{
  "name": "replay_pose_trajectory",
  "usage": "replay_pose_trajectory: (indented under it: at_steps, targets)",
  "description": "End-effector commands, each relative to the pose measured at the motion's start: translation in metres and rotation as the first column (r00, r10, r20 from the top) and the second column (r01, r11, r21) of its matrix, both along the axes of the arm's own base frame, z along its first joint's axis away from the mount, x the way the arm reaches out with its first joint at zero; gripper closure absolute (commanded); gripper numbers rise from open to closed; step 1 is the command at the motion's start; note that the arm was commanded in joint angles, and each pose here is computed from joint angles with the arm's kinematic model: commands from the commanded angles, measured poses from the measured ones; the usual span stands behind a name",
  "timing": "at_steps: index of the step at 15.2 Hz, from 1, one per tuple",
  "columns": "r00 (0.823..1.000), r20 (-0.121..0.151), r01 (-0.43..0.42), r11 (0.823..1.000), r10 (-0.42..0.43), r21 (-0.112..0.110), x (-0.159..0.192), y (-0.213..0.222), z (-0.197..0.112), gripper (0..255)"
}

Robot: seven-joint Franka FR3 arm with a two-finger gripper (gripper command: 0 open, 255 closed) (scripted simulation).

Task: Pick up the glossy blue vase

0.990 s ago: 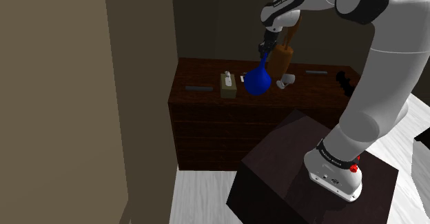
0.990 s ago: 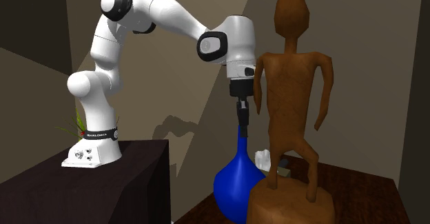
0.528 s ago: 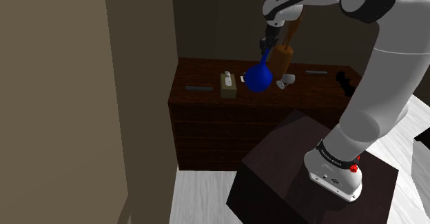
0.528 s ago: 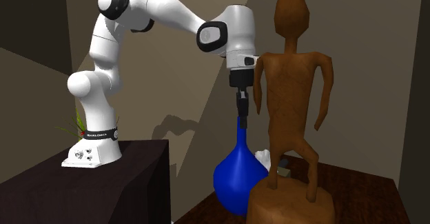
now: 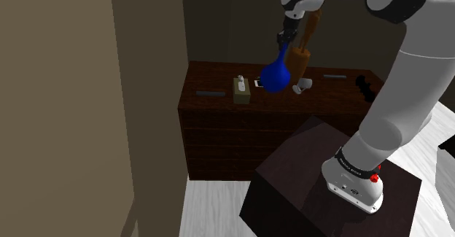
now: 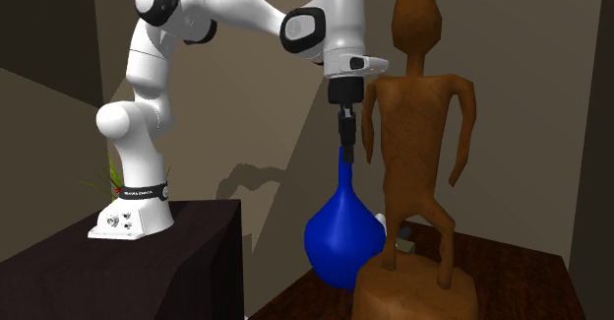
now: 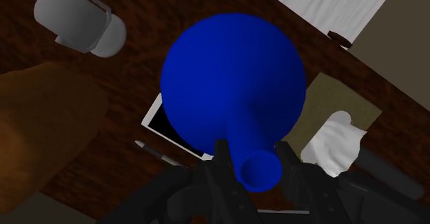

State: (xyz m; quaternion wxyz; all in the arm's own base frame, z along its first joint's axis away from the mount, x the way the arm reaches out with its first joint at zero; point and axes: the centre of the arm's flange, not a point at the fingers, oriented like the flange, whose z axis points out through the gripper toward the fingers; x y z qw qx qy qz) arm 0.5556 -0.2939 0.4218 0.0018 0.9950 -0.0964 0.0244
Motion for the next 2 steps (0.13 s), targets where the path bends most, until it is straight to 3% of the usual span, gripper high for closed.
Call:
replay_pose_trajectory:
  at_steps: [1, 2]
  targets:
    - [1.000, 0.001, 0.000, 1.000, 0.000, -0.001, -0.0001, 0.0006, 0.0073, 255]
    - [1.000, 0.001, 0.000, 1.000, 0.000, -0.001, 0.0000, 0.0005, 0.0073, 255]
